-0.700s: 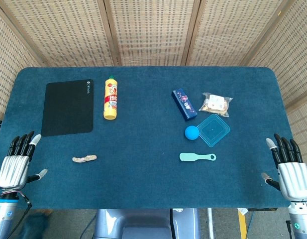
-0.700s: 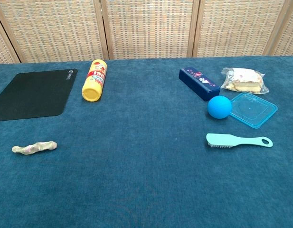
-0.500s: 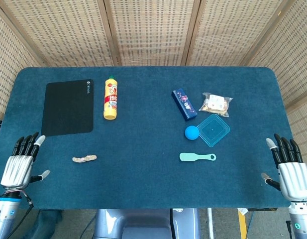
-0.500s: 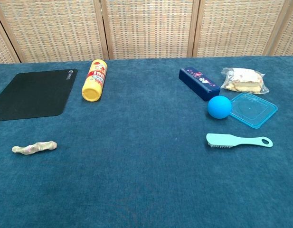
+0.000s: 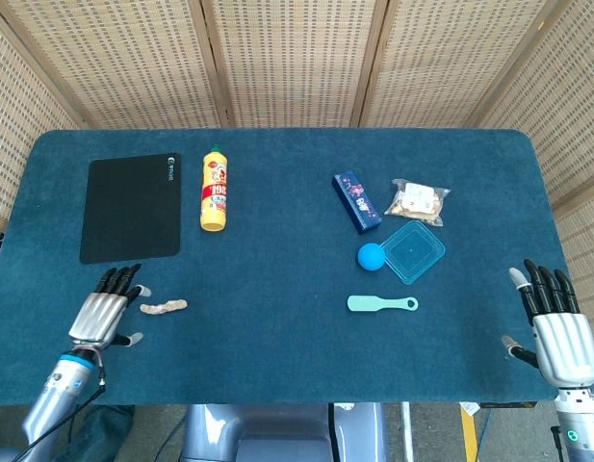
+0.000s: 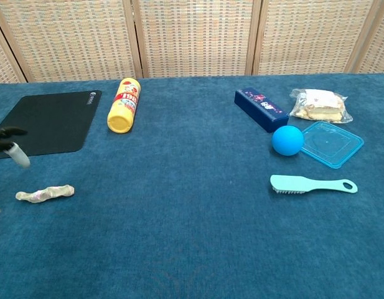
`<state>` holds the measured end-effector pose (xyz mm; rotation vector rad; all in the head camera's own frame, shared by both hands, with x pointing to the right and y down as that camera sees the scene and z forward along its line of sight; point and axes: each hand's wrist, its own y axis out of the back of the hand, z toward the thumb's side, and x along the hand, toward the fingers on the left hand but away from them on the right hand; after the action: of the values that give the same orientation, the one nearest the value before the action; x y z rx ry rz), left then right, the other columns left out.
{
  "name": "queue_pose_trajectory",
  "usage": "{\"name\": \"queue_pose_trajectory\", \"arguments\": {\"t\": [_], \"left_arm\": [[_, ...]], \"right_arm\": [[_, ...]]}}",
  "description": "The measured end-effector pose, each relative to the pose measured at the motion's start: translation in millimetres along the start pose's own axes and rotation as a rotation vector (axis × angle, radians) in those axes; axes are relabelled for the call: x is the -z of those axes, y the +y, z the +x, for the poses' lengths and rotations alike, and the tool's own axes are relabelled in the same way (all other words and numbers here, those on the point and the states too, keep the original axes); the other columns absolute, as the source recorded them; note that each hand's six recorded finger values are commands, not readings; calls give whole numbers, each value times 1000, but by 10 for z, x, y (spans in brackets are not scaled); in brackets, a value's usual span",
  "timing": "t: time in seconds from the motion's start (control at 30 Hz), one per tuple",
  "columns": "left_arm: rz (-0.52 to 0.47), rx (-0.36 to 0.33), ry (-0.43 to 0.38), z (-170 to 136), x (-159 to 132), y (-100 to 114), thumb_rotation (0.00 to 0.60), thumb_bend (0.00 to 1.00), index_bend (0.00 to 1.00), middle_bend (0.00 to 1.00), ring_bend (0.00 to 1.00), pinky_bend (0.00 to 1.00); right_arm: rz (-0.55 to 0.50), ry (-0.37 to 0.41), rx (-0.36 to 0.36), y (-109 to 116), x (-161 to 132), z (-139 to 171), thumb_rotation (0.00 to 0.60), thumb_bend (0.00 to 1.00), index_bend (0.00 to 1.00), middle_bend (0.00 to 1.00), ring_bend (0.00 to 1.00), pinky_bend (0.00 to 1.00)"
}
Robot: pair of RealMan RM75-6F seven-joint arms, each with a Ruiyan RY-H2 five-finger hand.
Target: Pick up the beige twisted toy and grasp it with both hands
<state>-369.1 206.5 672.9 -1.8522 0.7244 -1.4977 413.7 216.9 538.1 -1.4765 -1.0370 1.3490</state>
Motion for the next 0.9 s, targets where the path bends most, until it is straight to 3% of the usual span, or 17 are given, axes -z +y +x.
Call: {"name": "queue_pose_trajectory", "arguments": {"t": [0.17,0.9], "left_arm": [[19,26,12,151,-50,-126,600,266,397,0,0,0],[10,67,73,314,36,-299,600,333,456,0,0,0]], "right_arm": [[-7,-3,-4,-5,11,-6,600,0,0,0,0,0],[-31,-1,-20,3,27,-10,600,0,0,0,0,0]]}}
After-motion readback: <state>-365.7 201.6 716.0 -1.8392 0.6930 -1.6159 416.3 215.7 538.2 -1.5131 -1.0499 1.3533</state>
